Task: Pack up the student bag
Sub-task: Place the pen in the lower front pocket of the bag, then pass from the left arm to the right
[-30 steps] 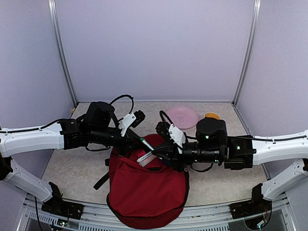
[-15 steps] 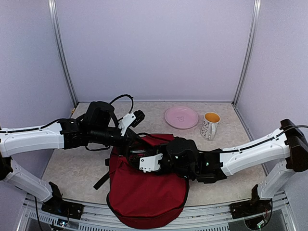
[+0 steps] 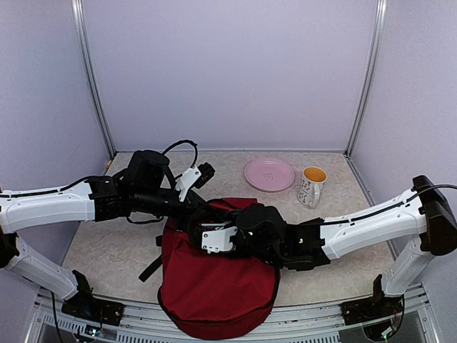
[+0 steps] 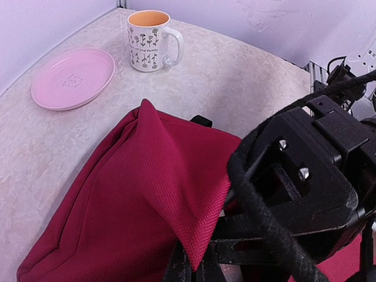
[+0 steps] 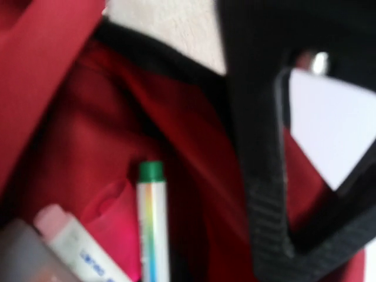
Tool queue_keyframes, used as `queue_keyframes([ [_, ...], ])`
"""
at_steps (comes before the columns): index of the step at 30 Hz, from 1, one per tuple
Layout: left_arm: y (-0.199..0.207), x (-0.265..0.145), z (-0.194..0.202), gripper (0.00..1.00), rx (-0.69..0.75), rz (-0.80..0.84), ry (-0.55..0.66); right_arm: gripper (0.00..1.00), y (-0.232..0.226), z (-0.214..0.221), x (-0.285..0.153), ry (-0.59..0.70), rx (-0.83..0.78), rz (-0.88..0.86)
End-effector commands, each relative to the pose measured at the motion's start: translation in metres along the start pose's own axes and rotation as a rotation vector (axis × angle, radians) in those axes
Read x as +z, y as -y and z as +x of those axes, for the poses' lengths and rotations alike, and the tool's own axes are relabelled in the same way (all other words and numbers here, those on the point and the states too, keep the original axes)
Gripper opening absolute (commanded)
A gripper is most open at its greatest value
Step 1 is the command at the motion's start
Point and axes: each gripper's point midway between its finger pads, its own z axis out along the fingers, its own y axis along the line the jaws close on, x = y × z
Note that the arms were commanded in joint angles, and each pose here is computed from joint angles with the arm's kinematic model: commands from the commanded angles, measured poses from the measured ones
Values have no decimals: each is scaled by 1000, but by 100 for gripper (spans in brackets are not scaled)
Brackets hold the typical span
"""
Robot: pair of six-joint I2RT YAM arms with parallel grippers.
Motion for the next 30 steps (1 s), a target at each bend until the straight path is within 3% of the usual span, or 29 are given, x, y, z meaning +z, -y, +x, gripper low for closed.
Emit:
queue_keyframes([
  [1,5,-10,-26,0,22,19,80,65,24,-25,-20,84,147,3],
  [6,5,-10,-26,0,23,19,81,66,52,-64,-68,332,352,-87],
  [11,6,-10,-26,0,20,24,82,80,92,-55,-102,409,614,-38],
  [14,5,-9,-25,0,19,25,78,87,106,-21,-97,337,867,-56],
  [18,5,-8,-25,0,16,25,78,100,95,34,-71,148,1118,-114],
  [22,4,-8,-25,0,18,18,77,100,63,50,-52,51,1194,-230],
  [30,5,-9,-25,0,18,21,80,85,14,60,-34,-49,1208,-349],
])
